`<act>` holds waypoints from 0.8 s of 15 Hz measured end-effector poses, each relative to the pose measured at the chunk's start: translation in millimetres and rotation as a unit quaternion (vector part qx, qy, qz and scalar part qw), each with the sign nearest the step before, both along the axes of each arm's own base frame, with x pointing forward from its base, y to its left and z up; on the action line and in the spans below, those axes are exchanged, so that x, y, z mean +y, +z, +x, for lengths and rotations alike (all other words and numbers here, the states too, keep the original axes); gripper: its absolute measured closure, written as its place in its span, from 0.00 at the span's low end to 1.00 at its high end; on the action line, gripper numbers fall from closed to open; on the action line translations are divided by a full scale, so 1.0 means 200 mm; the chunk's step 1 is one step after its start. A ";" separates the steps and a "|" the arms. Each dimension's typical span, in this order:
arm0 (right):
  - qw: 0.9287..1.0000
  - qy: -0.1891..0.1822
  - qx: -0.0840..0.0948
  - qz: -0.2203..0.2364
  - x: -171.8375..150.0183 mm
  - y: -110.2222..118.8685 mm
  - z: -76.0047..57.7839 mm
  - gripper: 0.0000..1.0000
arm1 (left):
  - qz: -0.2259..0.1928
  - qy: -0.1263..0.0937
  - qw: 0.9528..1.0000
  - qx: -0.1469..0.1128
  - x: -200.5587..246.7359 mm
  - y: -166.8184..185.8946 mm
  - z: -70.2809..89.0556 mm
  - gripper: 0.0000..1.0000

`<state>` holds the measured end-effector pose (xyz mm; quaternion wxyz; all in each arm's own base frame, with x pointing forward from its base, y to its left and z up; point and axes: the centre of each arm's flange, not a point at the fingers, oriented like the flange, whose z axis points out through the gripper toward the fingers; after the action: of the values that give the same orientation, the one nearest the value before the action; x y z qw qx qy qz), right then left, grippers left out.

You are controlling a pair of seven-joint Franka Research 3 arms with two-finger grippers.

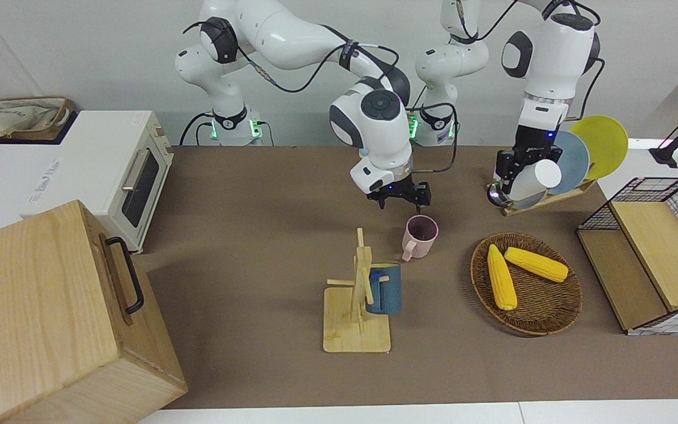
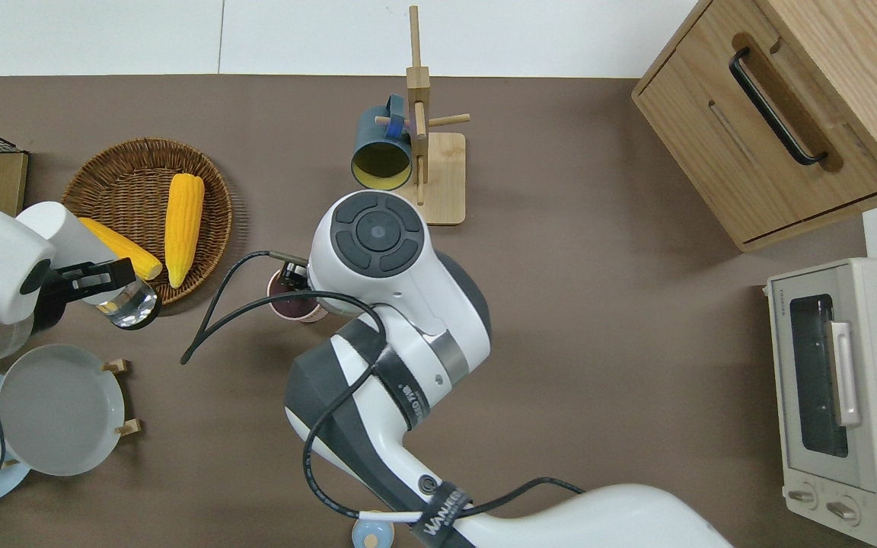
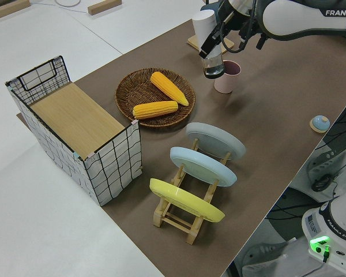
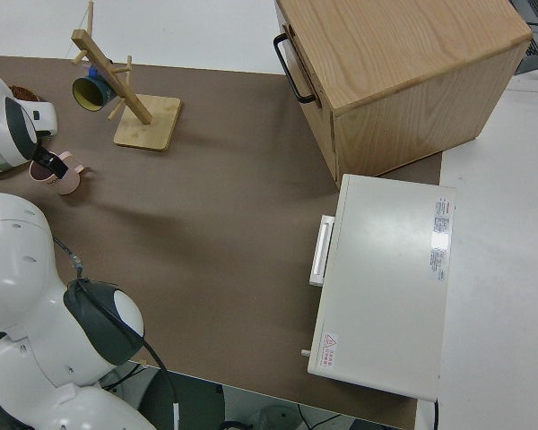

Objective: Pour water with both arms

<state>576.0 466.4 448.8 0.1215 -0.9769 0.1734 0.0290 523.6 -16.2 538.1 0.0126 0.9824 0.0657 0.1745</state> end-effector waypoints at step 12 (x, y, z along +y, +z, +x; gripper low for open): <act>0.985 0.136 -0.005 -0.108 -1.28 0.77 0.12 0.00 | -0.026 -0.090 0.994 0.054 -0.54 -0.26 -0.17 0.37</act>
<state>600.2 210.3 602.7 0.0112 -0.9989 0.0400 0.0218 488.9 -124.9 486.9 0.0505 0.9916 -0.0180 0.1176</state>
